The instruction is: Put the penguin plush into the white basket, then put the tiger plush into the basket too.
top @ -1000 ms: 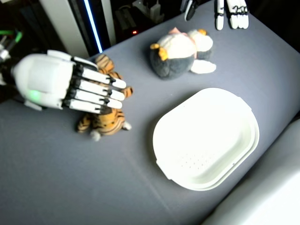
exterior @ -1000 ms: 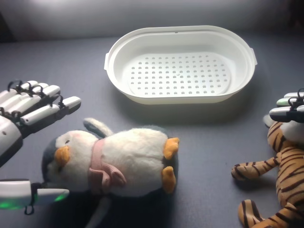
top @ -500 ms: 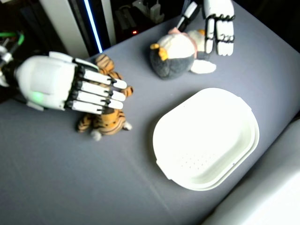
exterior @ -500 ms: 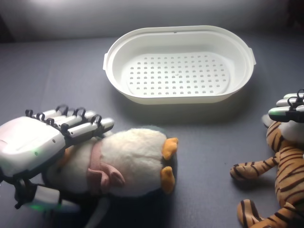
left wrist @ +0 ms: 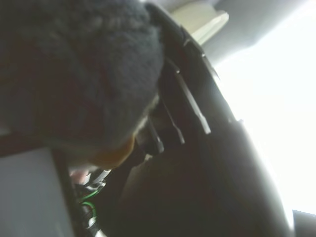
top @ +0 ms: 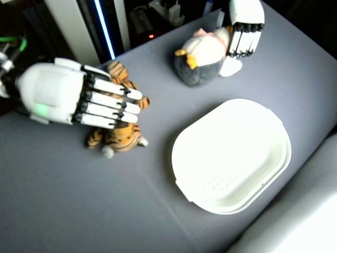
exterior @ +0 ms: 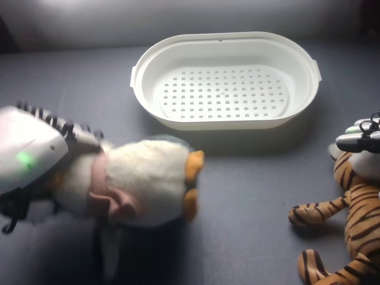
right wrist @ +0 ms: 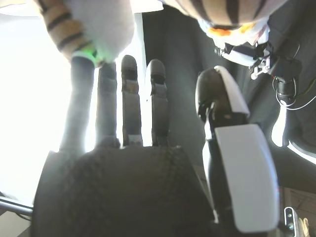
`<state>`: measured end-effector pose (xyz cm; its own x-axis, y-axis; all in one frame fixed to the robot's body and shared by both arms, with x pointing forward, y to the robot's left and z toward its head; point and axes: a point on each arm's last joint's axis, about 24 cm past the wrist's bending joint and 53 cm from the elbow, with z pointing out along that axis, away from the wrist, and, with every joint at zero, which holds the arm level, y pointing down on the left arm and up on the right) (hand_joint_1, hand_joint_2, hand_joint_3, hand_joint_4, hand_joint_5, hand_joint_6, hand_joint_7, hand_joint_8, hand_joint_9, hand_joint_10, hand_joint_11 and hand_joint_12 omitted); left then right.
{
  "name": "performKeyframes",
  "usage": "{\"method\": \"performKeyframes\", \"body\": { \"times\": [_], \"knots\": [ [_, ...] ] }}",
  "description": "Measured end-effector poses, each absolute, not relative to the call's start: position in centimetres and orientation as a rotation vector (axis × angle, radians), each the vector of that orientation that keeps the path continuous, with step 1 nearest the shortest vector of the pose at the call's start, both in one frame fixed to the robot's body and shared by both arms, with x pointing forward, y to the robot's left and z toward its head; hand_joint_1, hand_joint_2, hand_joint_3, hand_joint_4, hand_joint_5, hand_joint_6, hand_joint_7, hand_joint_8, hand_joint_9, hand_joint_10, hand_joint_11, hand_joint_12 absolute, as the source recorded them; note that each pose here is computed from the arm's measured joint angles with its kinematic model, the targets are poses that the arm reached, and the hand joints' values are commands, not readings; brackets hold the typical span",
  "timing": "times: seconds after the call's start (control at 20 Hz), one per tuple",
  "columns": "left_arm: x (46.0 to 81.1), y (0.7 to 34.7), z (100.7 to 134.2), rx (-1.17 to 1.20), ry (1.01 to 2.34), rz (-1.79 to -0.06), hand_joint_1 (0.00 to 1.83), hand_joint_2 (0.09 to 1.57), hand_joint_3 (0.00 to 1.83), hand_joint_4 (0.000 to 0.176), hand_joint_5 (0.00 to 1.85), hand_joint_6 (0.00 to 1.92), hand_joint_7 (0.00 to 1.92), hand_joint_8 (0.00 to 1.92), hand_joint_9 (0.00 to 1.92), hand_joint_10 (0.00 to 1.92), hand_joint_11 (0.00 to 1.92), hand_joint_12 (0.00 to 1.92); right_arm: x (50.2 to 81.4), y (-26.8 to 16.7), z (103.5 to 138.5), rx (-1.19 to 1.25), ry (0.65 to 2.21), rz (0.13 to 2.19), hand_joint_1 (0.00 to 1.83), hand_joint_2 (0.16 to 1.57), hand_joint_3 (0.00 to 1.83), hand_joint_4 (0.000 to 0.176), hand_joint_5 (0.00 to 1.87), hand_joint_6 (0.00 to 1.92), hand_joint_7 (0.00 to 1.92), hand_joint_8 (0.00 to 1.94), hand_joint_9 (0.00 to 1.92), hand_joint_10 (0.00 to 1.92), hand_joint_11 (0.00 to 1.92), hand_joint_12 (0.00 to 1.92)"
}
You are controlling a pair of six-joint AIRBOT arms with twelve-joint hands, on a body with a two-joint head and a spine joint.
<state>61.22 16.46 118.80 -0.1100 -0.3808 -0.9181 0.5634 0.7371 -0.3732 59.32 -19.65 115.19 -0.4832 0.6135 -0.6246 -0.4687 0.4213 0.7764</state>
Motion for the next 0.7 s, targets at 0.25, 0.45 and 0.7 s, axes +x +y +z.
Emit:
{"method": "performKeyframes", "body": {
  "times": [0.25, 0.45, 0.7],
  "knots": [
    [63.9, 17.4, 124.9, 0.090, 1.265, -0.822, 1.24, 1.10, 0.00, 0.000, 1.01, 0.86, 1.03, 1.00, 0.93, 0.86, 0.68, 1.35, 59.3, -19.7, 115.2, 0.130, 1.629, 1.291, 0.53, 1.34, 0.01, 0.028, 0.45, 0.00, 0.39, 0.00, 0.35, 0.00, 0.36, 0.13],
    [69.2, 17.1, 125.9, 0.013, 1.274, -0.808, 1.39, 1.07, 0.00, 0.000, 0.95, 0.98, 1.13, 0.66, 1.04, 1.02, 0.91, 1.15, 59.4, -19.8, 115.2, 0.126, 1.628, 1.288, 0.56, 1.34, 0.00, 0.039, 0.45, 0.00, 0.40, 0.00, 0.36, 0.00, 0.38, 0.12],
    [74.1, 15.5, 126.6, -0.079, 1.347, -0.868, 0.99, 0.97, 0.00, 0.004, 0.51, 0.02, 0.56, 0.05, 0.66, 0.21, 0.39, 1.08, 59.6, -19.8, 114.9, 0.132, 1.628, 1.293, 0.56, 1.34, 0.00, 0.057, 0.44, 0.00, 0.39, 0.00, 0.36, 0.00, 0.37, 0.10]
  ]
}}
